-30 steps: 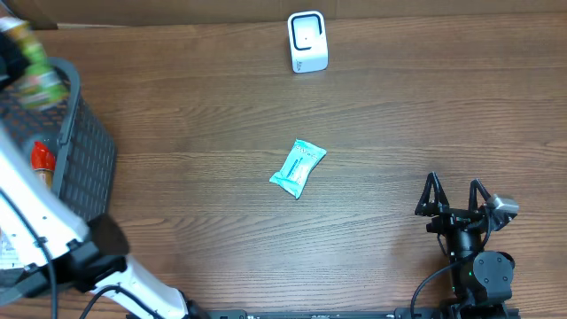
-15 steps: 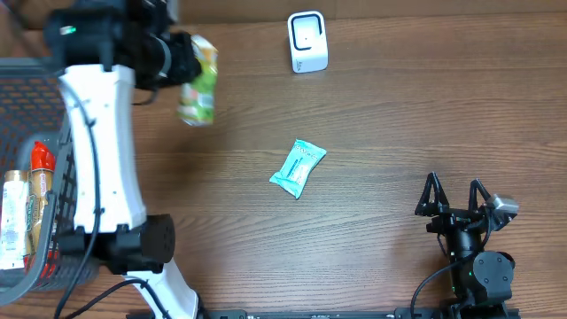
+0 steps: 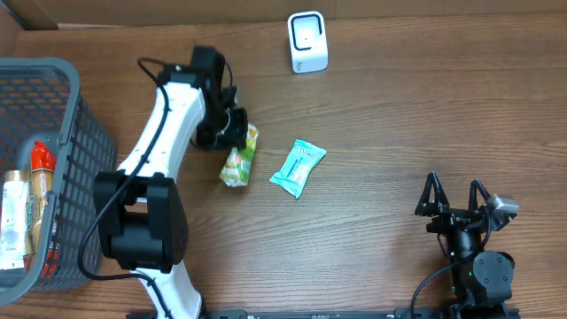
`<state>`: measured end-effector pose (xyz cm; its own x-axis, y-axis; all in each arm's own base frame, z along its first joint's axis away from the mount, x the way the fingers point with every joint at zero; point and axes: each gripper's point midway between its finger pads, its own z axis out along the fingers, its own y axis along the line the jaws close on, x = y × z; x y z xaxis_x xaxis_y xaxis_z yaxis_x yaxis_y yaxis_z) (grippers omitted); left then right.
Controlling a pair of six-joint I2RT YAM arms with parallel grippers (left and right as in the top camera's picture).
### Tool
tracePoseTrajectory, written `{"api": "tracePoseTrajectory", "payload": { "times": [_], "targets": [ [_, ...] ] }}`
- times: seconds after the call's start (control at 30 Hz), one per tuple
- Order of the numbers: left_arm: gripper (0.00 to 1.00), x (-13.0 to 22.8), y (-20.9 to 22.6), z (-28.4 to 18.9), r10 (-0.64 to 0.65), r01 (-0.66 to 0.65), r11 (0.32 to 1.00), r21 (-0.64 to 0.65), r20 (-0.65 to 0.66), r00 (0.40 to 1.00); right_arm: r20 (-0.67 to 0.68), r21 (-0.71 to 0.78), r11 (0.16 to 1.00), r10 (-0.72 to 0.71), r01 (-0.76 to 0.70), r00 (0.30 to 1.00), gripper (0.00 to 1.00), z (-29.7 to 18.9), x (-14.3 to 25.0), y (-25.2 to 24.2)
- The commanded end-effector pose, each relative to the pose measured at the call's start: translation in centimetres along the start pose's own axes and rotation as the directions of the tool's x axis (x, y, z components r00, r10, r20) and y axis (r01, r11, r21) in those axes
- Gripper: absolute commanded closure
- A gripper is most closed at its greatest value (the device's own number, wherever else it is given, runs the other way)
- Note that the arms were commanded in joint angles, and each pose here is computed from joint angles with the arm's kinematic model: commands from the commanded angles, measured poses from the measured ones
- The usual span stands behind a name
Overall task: Scan the item barcode
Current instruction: 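Lift the pouch out and place it beside the teal pack, then move the left gripper back into the basket toward the spaghetti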
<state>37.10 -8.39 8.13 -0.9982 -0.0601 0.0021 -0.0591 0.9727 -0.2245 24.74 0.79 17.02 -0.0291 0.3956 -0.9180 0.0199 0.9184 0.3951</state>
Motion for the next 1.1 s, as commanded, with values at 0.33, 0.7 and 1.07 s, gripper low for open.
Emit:
{"api": "tracePoseTrajectory", "payload": {
  "times": [0.33,0.7,1.07],
  "targets": [
    [0.90,2.1,-0.7,3.2,-0.003,0.004,1.000,0.027,-0.043,0.999,-0.002,0.006,1.000,0.005,-0.005,1.000,0.00,0.0,0.3,-0.2],
    [0.53,-1.0,-4.7,-1.9,0.046,-0.055,0.990,0.129,0.068,0.997,-0.002,0.006,1.000,0.005,-0.005,1.000,0.00,0.0,0.3,-0.2],
    [0.46,-3.4,-2.6,-24.9,0.048,-0.101,0.992,0.079,0.503,0.863,-0.002,0.006,1.000,0.005,-0.005,1.000,0.00,0.0,0.3,-0.2]
  ]
}}
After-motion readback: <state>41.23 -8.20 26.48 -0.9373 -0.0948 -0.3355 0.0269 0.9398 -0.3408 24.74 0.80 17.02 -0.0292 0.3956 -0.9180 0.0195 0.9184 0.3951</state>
